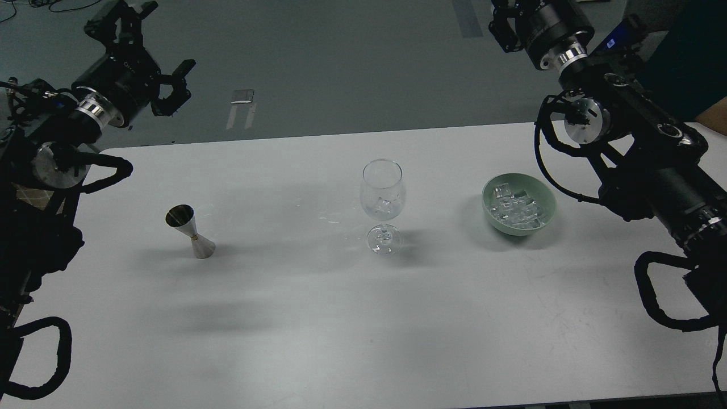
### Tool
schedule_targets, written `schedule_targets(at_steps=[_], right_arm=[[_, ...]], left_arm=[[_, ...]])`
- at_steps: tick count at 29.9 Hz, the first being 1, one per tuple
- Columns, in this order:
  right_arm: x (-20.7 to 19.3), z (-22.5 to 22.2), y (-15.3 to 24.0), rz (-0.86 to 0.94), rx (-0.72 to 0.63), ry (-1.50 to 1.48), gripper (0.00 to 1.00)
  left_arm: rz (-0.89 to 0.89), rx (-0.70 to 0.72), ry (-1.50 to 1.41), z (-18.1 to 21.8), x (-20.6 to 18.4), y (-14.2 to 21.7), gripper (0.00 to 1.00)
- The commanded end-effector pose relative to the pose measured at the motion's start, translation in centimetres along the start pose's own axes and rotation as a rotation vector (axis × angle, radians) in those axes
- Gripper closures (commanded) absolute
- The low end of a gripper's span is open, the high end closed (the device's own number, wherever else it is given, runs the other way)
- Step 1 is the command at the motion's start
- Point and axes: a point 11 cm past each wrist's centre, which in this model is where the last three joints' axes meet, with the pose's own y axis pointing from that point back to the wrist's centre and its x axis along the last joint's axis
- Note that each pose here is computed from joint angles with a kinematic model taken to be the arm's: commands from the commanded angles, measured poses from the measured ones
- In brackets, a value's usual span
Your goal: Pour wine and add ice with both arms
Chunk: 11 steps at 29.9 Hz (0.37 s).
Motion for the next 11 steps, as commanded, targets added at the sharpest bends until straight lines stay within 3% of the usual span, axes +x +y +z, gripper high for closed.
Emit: schedule_targets(at_steps=[1, 11], right_arm=[[-0.45, 0.76, 0.29, -0.014, 0.003, -0.028, 0.00], [-1.16, 0.83, 0.15, -0.029, 0.022, -0.043, 0.00]], left_arm=[[-0.024, 0.002, 0.029, -0.40, -0.72, -1.04, 0.02], [-0.035, -0.024, 0.046, 0.01, -1.33, -1.78, 0.02]])
